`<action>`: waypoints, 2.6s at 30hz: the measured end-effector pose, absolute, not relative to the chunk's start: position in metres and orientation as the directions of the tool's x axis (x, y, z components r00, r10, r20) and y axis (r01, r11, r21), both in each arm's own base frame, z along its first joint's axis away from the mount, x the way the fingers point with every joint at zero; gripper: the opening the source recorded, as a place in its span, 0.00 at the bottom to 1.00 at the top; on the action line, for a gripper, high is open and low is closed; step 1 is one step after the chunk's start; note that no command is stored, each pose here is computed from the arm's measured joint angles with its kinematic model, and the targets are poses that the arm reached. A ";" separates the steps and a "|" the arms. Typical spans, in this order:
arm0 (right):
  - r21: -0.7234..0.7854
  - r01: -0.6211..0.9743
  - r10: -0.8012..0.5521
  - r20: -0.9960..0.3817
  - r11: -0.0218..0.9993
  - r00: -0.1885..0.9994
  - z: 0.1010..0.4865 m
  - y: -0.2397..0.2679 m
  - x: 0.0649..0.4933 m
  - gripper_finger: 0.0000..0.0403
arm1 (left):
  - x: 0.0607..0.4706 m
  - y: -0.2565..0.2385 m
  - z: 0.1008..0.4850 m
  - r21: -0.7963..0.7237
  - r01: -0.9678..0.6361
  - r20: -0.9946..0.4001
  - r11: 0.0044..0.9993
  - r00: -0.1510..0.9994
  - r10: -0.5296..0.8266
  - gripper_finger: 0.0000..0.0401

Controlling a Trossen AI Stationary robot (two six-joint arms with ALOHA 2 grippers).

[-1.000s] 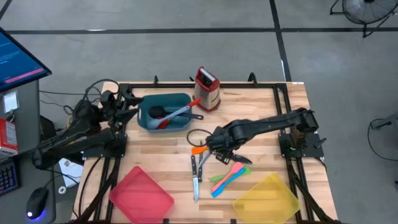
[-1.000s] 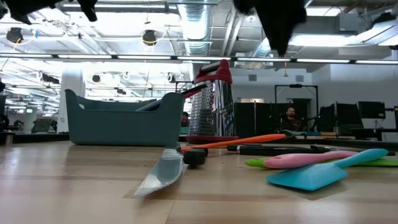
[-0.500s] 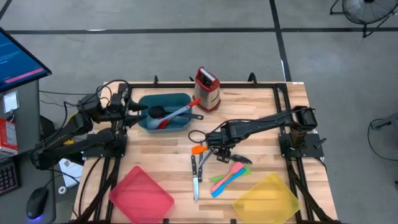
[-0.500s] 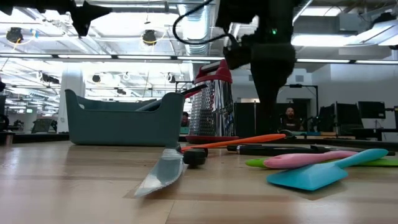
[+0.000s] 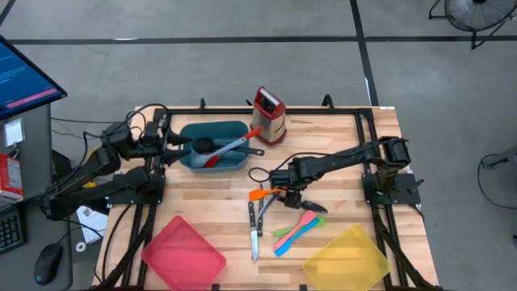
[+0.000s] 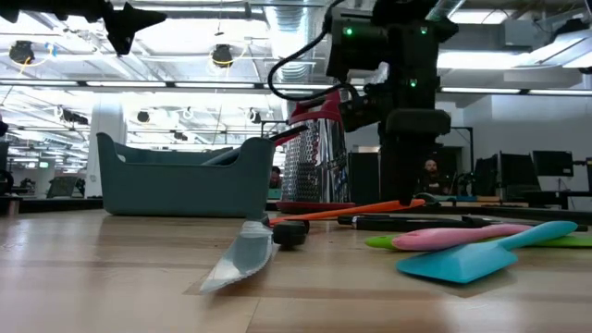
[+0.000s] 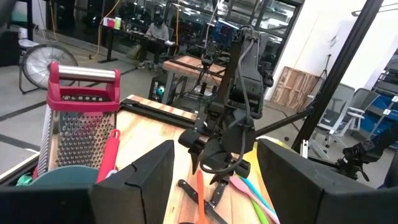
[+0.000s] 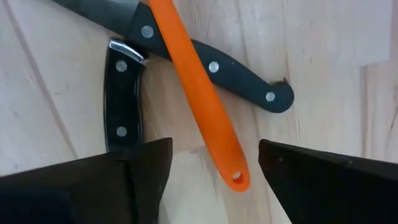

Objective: Pick & Place Kitchen Items
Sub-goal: Put the orange spatula into the pink bin

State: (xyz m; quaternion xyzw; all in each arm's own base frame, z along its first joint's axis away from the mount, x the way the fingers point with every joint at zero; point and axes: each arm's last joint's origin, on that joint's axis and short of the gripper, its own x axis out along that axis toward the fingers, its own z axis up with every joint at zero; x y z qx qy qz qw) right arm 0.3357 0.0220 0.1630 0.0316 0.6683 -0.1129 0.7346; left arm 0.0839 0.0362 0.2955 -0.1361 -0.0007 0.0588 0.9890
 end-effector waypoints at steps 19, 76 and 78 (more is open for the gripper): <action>-0.099 0.249 -0.123 -0.989 0.963 0.085 0.149 0.021 0.329 0.14 | 0.084 0.036 0.293 -0.278 -0.121 -0.034 0.953 0.993 0.116 0.44; -0.009 0.264 -0.263 -0.128 0.964 0.956 0.363 0.053 0.344 0.15 | 0.176 0.034 0.322 -0.148 0.265 0.375 0.953 0.907 -0.194 0.69; -0.001 0.257 -0.255 -0.114 0.966 0.960 0.361 0.050 0.350 0.15 | 0.183 0.036 0.319 -0.158 0.268 0.374 0.951 0.907 -0.194 0.69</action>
